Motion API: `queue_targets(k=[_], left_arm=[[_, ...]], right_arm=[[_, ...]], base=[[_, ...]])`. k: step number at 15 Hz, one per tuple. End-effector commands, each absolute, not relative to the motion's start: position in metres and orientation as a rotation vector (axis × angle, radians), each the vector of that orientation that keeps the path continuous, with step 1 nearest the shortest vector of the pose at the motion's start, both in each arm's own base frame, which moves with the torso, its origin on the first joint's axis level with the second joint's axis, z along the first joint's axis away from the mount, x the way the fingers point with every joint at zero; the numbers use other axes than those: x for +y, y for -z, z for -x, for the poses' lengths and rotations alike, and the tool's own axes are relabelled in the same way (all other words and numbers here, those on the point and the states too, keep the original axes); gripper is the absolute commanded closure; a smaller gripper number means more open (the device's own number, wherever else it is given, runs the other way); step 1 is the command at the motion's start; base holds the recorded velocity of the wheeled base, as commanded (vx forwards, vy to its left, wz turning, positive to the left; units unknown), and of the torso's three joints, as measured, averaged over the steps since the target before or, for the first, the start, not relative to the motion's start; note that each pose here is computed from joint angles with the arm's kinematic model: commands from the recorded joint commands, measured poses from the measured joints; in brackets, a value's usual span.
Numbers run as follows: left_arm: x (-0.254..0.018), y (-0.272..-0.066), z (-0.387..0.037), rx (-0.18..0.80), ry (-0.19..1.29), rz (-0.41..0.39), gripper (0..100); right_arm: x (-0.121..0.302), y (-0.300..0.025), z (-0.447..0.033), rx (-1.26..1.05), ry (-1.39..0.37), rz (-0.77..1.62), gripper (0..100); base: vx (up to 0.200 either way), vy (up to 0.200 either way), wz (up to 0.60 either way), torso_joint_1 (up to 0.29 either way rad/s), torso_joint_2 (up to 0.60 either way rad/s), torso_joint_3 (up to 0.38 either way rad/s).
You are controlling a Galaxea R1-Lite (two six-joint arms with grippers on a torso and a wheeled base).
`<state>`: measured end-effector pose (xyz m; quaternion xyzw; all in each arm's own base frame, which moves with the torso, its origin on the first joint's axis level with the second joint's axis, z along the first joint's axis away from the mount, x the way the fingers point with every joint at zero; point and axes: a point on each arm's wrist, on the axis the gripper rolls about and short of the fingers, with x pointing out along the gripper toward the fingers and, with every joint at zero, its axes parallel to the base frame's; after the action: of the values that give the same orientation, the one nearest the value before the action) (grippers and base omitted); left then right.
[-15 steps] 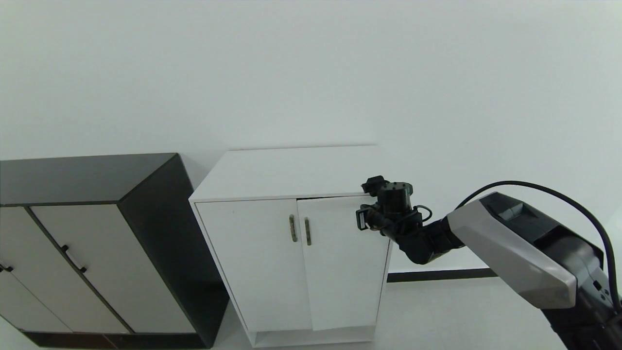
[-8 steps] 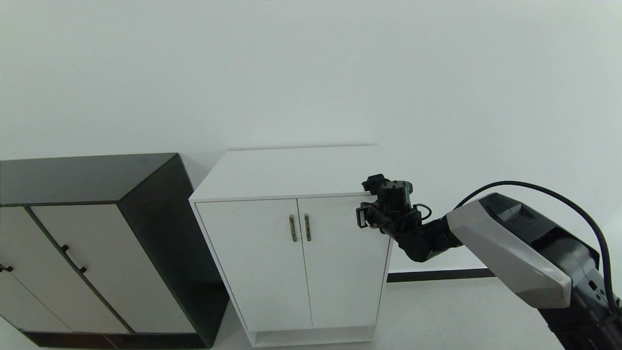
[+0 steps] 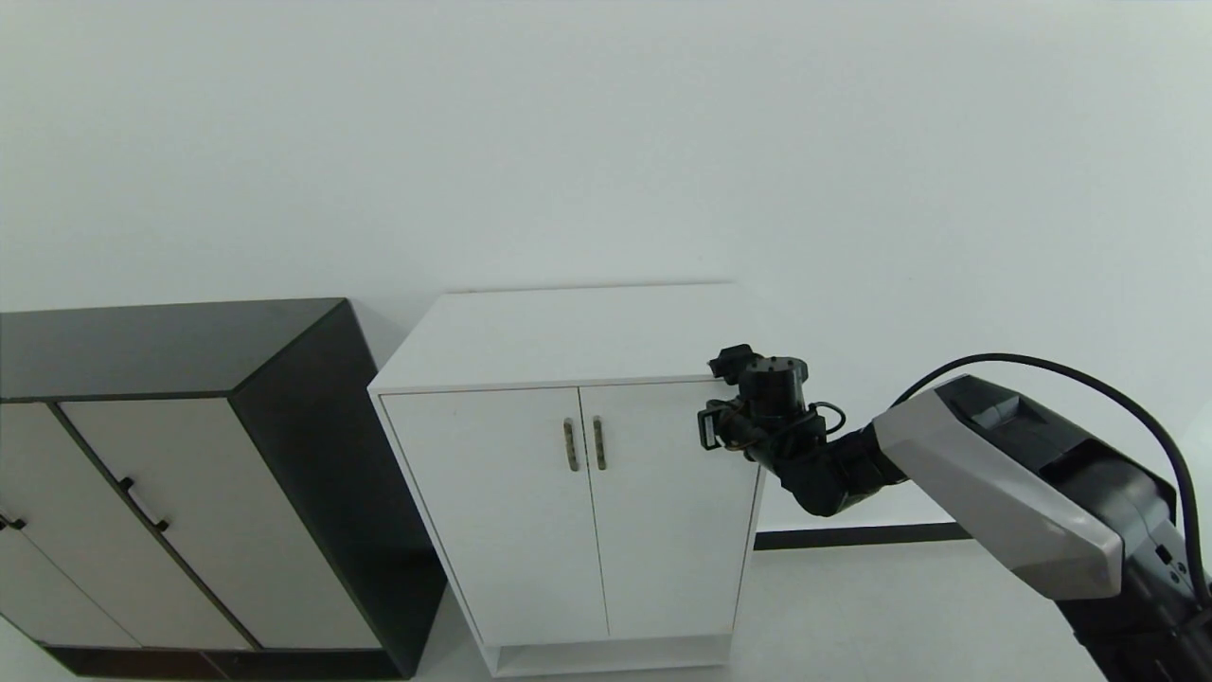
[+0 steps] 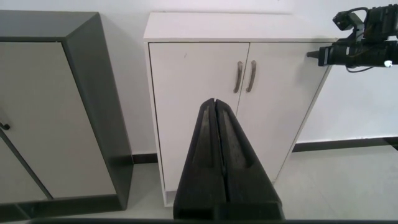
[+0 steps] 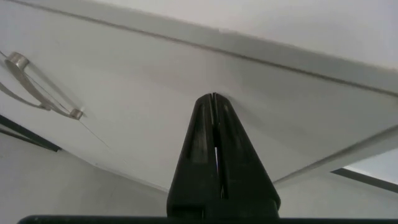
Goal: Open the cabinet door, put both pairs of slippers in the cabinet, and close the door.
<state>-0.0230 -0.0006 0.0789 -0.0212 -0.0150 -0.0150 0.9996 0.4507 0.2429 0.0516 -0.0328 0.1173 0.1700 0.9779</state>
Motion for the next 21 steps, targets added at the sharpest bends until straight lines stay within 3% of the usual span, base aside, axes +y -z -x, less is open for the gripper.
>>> queue_targets(k=[1, 5, 13, 21], left_arm=[[-0.001, -0.079, 0.023, -0.028, 0.030, 0.044, 100], [-0.001, -0.079, 0.023, -0.028, 0.030, 0.044, 100], [-0.001, -0.079, 0.023, -0.030, 0.030, 0.043, 100], [-0.001, -0.079, 0.023, -0.028, 0.030, 0.044, 100]], right_arm=[[0.238, -0.064, -0.438, 0.223, -0.347, 0.062, 100], [0.225, -0.075, -0.404, 0.222, -0.357, 0.065, 100], [0.152, -0.074, -0.286, 0.289, -0.343, 0.090, 100], [0.096, -0.048, -0.214, 0.363, -0.278, 0.104, 100]], base=[[0.000, 0.000, 0.00, 0.000, 0.00, 0.000], [0.000, 0.000, 0.00, 0.000, 0.00, 0.000], [0.000, 0.000, 0.00, 0.000, 0.00, 0.000], [0.000, 0.000, 0.00, 0.000, 0.00, 0.000]])
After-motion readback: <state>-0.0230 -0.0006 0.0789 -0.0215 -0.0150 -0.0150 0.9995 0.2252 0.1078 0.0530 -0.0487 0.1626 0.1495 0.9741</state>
